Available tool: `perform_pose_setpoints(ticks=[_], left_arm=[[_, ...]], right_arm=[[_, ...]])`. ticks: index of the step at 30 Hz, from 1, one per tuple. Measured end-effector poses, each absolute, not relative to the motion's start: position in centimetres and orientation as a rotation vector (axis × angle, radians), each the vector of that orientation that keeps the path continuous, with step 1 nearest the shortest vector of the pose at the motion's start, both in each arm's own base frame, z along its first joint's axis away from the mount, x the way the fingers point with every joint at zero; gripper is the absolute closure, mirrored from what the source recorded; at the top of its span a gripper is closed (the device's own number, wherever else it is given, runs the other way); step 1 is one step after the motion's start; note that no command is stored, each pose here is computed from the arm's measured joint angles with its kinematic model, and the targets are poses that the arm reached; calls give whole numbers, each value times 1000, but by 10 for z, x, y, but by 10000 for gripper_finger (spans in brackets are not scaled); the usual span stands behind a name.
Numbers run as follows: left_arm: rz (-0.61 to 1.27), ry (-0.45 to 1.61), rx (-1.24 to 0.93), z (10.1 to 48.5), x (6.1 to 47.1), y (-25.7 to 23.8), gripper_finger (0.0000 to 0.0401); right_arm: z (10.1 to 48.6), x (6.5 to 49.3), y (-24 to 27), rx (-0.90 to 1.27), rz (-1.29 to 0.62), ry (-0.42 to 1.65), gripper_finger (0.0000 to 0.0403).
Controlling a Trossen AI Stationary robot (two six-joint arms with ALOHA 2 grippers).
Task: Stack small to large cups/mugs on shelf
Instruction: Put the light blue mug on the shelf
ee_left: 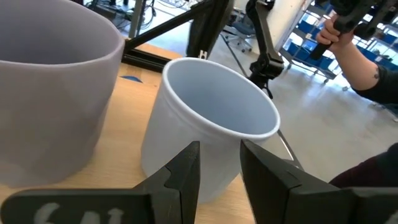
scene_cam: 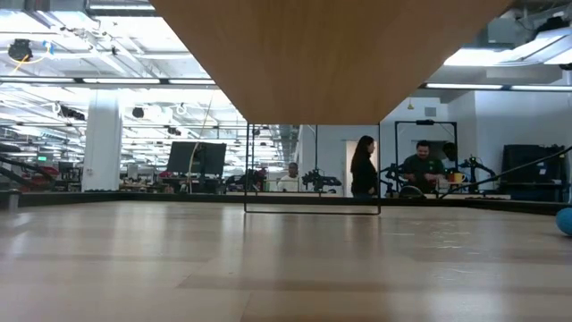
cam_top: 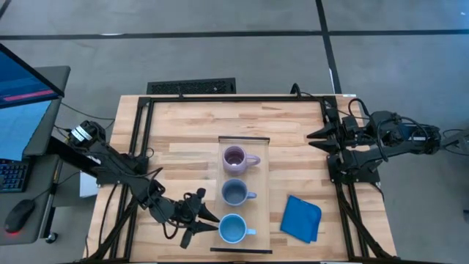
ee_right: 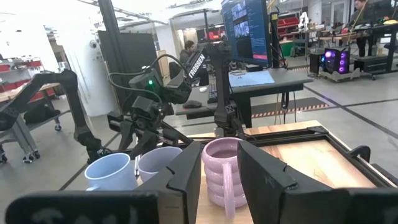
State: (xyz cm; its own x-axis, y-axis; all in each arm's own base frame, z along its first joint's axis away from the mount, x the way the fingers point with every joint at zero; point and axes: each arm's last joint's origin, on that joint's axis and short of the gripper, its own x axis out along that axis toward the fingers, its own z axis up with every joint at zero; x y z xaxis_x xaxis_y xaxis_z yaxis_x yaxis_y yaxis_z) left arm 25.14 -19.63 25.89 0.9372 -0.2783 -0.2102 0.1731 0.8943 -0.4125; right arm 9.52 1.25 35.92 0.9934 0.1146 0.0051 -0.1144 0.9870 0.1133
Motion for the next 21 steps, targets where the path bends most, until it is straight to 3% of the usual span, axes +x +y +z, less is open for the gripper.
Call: perform_pose_setpoints(ticks=[21], left_arm=[[-269, 283, -428, 255, 258, -194, 296]], right_arm=[[359, 95, 13, 114, 115, 2, 276]])
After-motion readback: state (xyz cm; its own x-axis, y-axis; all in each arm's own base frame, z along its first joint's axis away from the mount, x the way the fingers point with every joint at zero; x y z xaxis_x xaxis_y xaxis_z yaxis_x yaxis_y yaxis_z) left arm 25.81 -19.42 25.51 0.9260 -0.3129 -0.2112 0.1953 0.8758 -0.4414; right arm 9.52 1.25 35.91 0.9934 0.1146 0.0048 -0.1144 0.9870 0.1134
